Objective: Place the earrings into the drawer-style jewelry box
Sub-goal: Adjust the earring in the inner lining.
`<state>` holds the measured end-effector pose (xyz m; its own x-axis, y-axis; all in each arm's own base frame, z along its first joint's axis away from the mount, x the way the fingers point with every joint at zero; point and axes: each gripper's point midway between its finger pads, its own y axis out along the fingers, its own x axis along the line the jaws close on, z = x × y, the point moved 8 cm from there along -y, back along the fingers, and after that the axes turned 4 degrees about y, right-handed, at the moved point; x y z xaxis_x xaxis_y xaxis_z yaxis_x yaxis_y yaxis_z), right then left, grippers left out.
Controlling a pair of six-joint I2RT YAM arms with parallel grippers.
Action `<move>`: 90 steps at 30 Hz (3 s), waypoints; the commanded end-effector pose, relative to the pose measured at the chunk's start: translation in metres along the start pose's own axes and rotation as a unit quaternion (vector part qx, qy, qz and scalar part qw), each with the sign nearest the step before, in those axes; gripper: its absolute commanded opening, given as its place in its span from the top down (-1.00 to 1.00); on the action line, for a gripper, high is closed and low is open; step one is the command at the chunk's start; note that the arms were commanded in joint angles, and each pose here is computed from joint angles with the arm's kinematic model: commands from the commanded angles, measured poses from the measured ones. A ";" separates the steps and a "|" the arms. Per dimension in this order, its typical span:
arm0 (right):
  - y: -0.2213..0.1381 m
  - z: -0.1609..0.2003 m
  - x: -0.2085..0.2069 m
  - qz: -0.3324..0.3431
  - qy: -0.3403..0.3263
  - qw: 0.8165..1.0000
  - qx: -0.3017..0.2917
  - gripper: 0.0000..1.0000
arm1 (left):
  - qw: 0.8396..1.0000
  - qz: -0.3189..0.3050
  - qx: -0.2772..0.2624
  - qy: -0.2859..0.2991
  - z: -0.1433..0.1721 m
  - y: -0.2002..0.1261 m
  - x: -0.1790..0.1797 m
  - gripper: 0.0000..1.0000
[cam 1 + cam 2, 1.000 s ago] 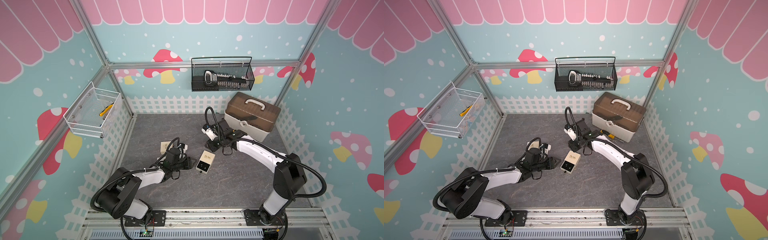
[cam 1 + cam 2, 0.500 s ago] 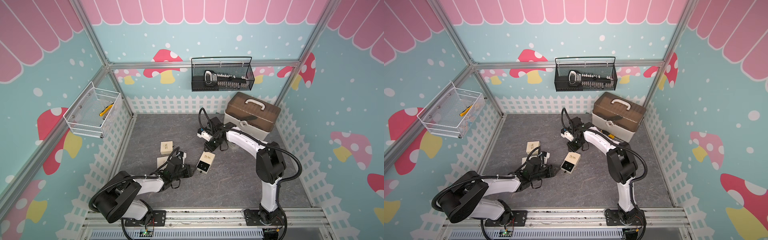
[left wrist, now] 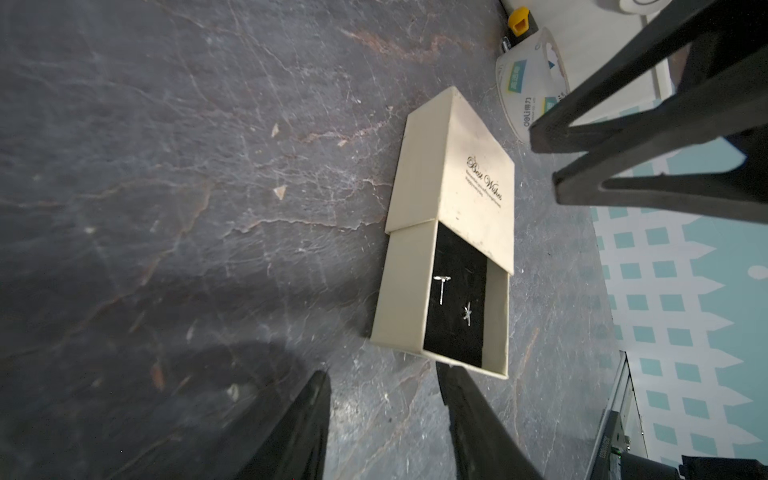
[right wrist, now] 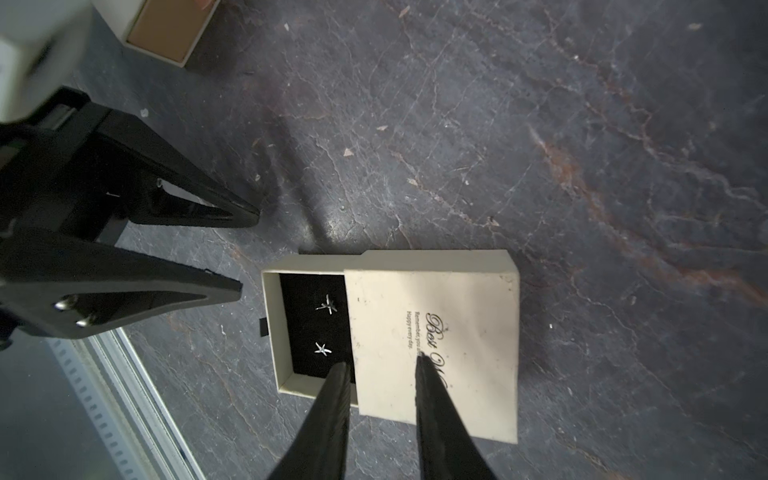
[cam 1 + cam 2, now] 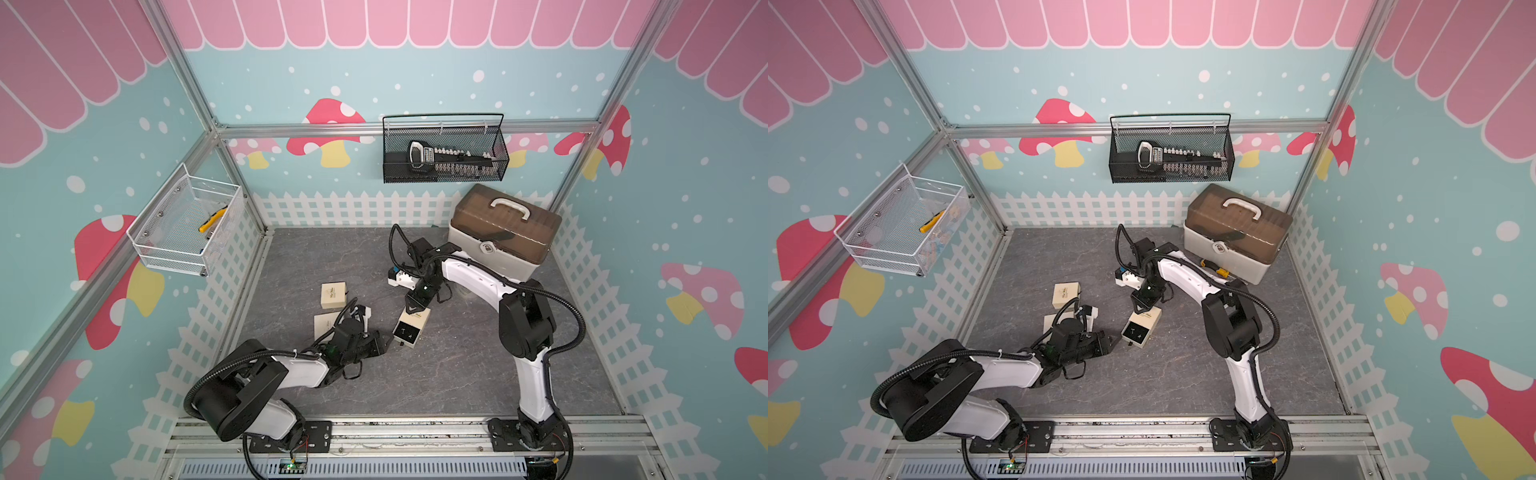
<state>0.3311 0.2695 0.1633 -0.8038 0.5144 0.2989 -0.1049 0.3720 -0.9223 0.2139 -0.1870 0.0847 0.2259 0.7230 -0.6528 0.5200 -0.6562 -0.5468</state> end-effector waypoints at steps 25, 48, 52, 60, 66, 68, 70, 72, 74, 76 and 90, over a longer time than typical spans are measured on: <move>0.050 -0.002 0.025 -0.036 -0.059 0.993 0.091 0.43 | 1.000 0.005 -0.005 0.005 -0.004 0.004 -0.002 0.12; 0.045 -0.002 0.026 0.014 -0.062 0.995 0.080 0.51 | 1.000 0.017 -0.007 0.010 -0.005 0.000 -0.005 0.15; 0.046 -0.003 0.025 0.018 -0.060 0.995 0.079 0.58 | 1.000 0.016 -0.006 0.012 -0.005 0.001 -0.006 0.15; 0.051 0.000 0.023 0.020 -0.056 0.994 0.088 0.59 | 1.000 0.015 -0.003 0.015 -0.005 0.002 -0.006 0.15; 0.055 0.000 0.022 0.026 -0.055 0.994 0.093 0.60 | 1.000 0.015 -0.003 0.016 -0.005 0.002 -0.006 0.15; 0.055 0.000 0.021 0.030 -0.055 0.993 0.095 0.61 | 1.000 0.014 -0.004 0.016 -0.006 0.003 -0.006 0.16; 0.056 0.001 0.020 0.038 -0.054 0.993 0.099 0.62 | 1.000 0.015 -0.003 0.017 -0.006 0.003 -0.007 0.16; 0.057 0.000 0.020 0.043 -0.053 0.993 0.099 0.63 | 1.000 0.014 -0.004 0.018 -0.007 0.003 -0.006 0.16; 0.058 0.000 0.021 0.045 -0.053 0.993 0.100 0.64 | 1.000 0.014 -0.003 0.018 -0.007 0.004 -0.007 0.16; 0.059 -0.001 0.021 0.050 -0.053 0.992 0.101 0.67 | 1.000 0.014 -0.003 0.018 -0.007 0.004 -0.006 0.16; 0.058 -0.004 0.023 0.064 -0.046 0.992 0.093 1.00 | 1.000 0.008 -0.006 0.020 -0.010 0.002 -0.005 0.17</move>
<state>0.3128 0.3049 0.1251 -0.8676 0.4714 0.1581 -0.0838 0.1749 -0.9810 0.2171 -0.1884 0.0863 0.2496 0.7219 -0.6454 0.5170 -0.6629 -0.5415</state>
